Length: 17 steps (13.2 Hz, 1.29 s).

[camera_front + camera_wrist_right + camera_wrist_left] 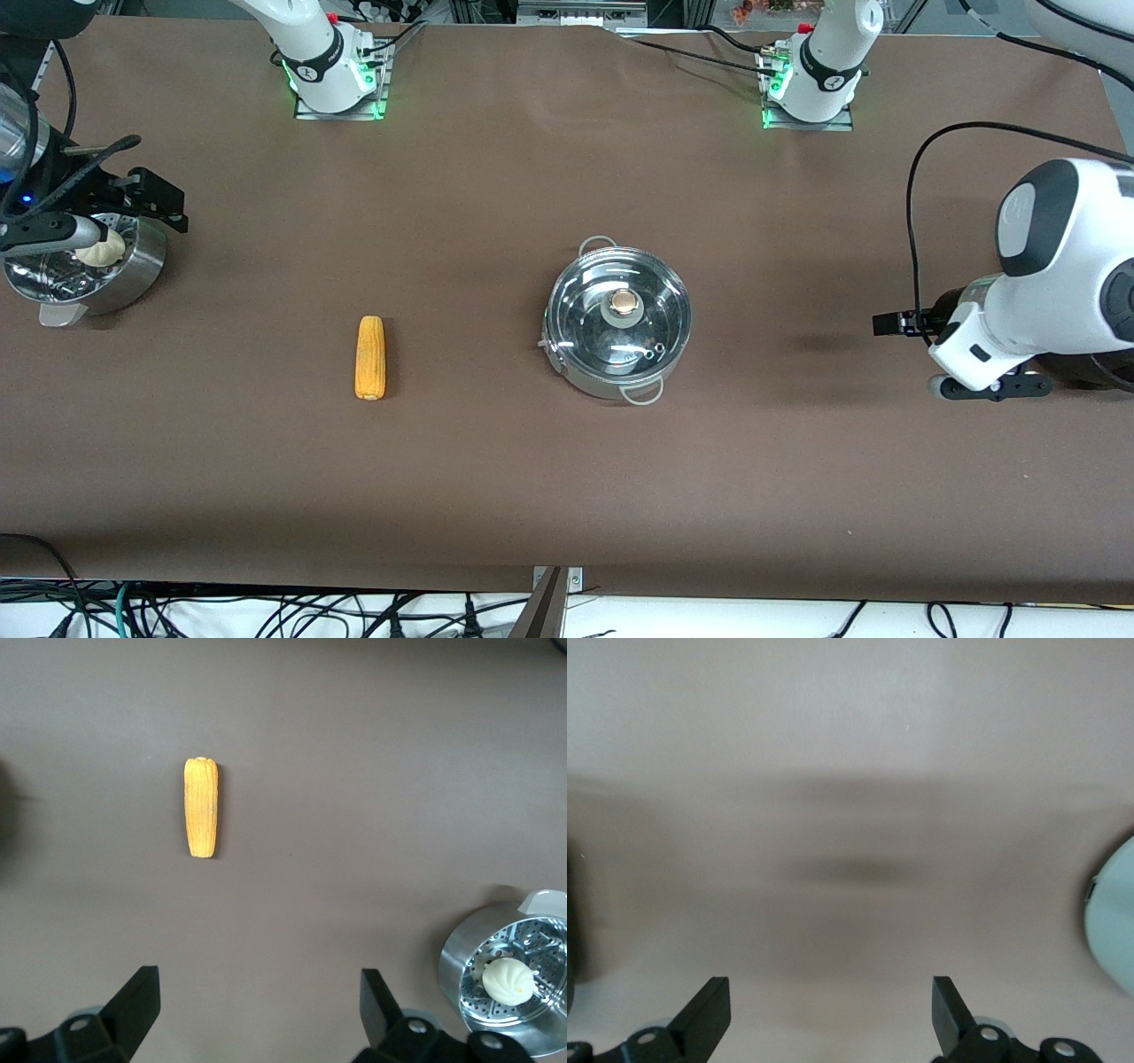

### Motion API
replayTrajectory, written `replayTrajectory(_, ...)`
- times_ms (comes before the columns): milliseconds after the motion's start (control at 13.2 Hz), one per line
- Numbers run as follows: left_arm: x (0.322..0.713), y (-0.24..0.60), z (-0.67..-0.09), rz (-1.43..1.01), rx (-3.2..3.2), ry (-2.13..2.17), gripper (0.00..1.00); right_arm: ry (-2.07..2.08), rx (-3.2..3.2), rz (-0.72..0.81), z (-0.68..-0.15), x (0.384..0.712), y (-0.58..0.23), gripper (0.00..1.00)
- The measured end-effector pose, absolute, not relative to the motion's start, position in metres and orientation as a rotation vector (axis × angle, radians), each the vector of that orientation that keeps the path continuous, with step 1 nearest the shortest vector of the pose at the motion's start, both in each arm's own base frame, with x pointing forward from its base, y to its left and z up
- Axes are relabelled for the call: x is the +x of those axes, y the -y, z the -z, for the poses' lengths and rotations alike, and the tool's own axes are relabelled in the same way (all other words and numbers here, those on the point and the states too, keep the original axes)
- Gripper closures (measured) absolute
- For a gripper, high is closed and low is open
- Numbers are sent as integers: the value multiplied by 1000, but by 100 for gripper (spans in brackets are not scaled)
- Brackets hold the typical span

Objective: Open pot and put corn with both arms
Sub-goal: 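Raise the left gripper and move it toward the lidded steel pot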

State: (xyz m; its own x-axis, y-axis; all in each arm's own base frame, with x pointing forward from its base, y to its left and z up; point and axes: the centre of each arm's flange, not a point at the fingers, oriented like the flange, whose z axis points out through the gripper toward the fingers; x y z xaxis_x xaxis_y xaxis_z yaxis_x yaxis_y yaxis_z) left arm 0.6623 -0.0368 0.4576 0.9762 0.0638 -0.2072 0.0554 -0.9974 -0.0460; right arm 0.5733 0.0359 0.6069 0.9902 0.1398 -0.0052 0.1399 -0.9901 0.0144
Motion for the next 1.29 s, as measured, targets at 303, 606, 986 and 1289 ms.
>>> replayTrajectory(303,641,52,-536,-163,-3127,73,0,-219,3116,-8,-602,579,-37,0)
replayTrajectory(606,616,60,-562,-137,-3141,63,0,-220,3116,3,-598,581,-38,0)
replayTrajectory(986,582,67,-553,-86,-3166,-58,0,-225,3116,-9,-600,582,-40,0)
replayTrajectory(1289,571,61,-554,-80,-3159,-77,0,-231,3116,-21,-603,582,-42,0)
